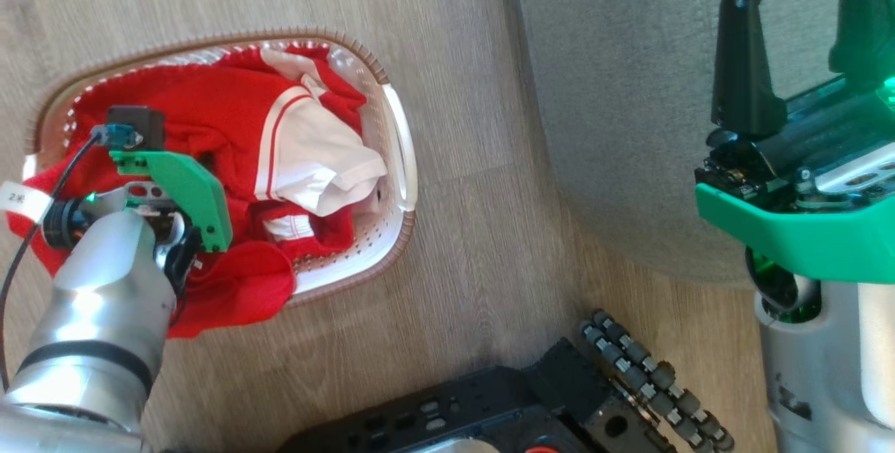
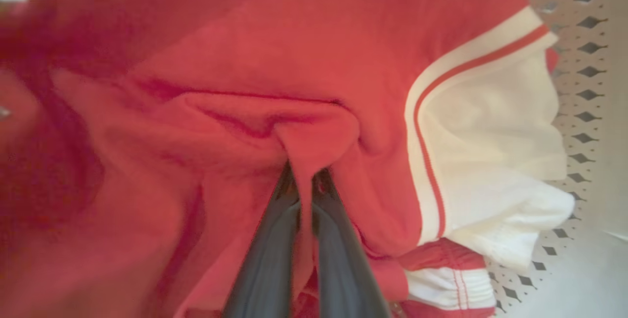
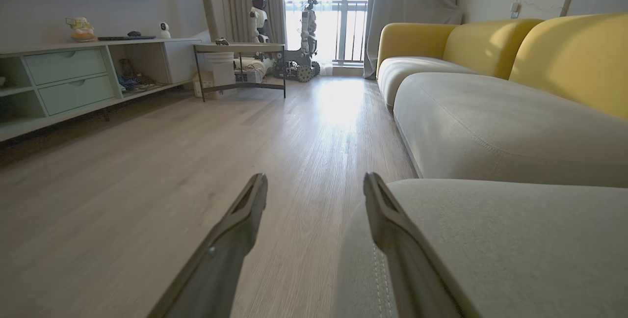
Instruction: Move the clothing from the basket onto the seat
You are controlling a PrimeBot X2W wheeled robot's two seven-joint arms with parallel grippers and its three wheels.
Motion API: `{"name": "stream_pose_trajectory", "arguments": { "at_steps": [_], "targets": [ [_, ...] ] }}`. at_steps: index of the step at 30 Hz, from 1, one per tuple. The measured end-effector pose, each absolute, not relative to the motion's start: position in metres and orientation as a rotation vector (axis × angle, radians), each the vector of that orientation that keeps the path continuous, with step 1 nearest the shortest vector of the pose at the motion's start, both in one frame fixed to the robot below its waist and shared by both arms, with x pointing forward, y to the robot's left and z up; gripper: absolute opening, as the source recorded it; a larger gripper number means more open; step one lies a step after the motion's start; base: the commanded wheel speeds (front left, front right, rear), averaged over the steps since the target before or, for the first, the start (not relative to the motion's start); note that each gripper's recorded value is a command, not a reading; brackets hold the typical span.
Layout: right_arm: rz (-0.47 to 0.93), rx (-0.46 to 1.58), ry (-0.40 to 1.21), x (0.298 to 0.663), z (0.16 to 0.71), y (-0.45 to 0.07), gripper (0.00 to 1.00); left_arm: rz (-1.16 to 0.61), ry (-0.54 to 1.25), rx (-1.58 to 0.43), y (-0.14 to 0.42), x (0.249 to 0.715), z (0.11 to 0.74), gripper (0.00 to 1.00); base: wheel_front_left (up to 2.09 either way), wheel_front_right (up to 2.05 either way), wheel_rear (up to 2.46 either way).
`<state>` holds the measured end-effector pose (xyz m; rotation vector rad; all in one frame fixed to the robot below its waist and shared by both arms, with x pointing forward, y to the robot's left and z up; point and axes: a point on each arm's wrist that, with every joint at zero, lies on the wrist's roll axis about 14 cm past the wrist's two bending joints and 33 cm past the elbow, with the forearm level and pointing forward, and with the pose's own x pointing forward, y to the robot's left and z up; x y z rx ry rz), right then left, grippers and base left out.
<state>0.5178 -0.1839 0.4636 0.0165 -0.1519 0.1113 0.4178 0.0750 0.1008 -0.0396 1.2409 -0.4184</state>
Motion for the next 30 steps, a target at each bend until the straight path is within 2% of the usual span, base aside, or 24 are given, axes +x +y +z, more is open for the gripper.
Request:
{"name": "stream_pose_trajectory", "arguments": {
  "at_steps": [8, 18, 30],
  "targets": [
    [0.113, 0.021, -0.208, 0.511, 0.494, -0.183, 1.00, -0.417, 1.162, -0.075, 0.070, 0.414, 0.132, 0.00, 0.00, 0.00, 0.00],
    [0.096, 0.041, -0.273, 0.484, 0.538, -0.185, 1.00, -0.459, 0.931, -0.110, 0.057, 0.421, 0.202, 0.00, 0.00, 0.00, 0.00],
    [0.130, 0.084, -0.322, 0.452, 0.571, -0.175, 1.00, -0.424, 0.703, -0.170, 0.069, 0.425, 0.287, 0.00, 0.00, 0.00, 0.00]
  ]
}}
